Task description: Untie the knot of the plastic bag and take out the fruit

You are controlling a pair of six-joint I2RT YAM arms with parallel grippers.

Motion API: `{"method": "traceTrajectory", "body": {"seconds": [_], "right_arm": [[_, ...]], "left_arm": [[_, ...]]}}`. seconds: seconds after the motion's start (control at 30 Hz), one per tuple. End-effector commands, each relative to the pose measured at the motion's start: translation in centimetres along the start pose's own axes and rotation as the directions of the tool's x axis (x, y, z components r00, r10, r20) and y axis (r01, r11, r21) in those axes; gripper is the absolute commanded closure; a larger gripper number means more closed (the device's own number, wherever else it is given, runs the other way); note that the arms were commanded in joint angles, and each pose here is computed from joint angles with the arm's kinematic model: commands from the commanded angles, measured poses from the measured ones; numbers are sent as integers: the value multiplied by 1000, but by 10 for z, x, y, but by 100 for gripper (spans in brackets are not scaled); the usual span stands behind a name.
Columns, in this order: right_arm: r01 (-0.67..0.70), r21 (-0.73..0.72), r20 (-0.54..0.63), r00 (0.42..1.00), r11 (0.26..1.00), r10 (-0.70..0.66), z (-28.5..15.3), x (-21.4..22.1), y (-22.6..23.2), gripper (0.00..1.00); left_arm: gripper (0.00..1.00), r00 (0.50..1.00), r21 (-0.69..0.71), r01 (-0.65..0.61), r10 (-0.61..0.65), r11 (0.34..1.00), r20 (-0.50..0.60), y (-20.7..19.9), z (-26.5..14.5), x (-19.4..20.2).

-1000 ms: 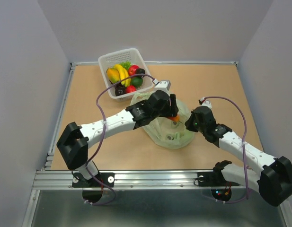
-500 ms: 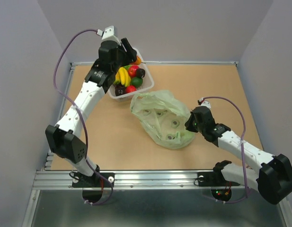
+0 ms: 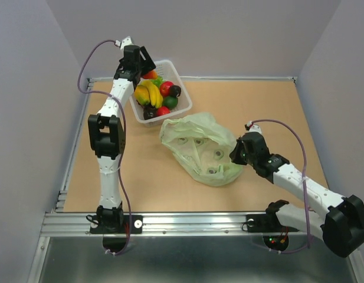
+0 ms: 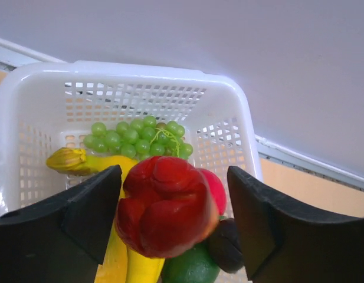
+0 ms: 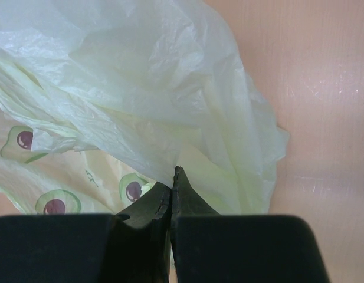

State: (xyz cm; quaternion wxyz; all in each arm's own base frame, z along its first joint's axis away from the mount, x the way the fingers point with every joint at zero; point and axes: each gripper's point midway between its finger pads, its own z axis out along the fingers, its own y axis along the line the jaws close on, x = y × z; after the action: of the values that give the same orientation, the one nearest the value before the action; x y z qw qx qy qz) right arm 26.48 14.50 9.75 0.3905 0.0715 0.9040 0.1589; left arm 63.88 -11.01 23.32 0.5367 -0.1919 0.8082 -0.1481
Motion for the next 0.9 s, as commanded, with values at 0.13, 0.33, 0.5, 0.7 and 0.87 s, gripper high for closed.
{"method": "traceTrajectory", "body": {"seconds": [0.13, 0.33, 0.5, 0.7, 0.87], "right_arm": [[-14, -27, 79, 997, 1000, 17, -13, -33, 13, 97], [-28, 71, 139, 990, 997, 18, -18, -46, -4, 98], [-44, 251, 263, 965, 967, -25, -35, -87, -29, 98], [-187, 407, 495, 868, 894, -43, -88, -135, -65, 93], [-214, 469, 553, 827, 857, -96, -115, -148, -82, 86]], "left_arm": [[1, 985, 181, -29, -3, 983, 173, -48, -13, -65], [1, 982, 181, -58, 24, 982, 187, -47, -44, -73], [1, 977, 182, -88, 50, 979, 208, -46, -95, -87], [1, 969, 133, -107, 74, 985, 236, -18, -192, -81], [1, 957, 18, -133, 123, 991, 261, 25, -261, -67]]}}
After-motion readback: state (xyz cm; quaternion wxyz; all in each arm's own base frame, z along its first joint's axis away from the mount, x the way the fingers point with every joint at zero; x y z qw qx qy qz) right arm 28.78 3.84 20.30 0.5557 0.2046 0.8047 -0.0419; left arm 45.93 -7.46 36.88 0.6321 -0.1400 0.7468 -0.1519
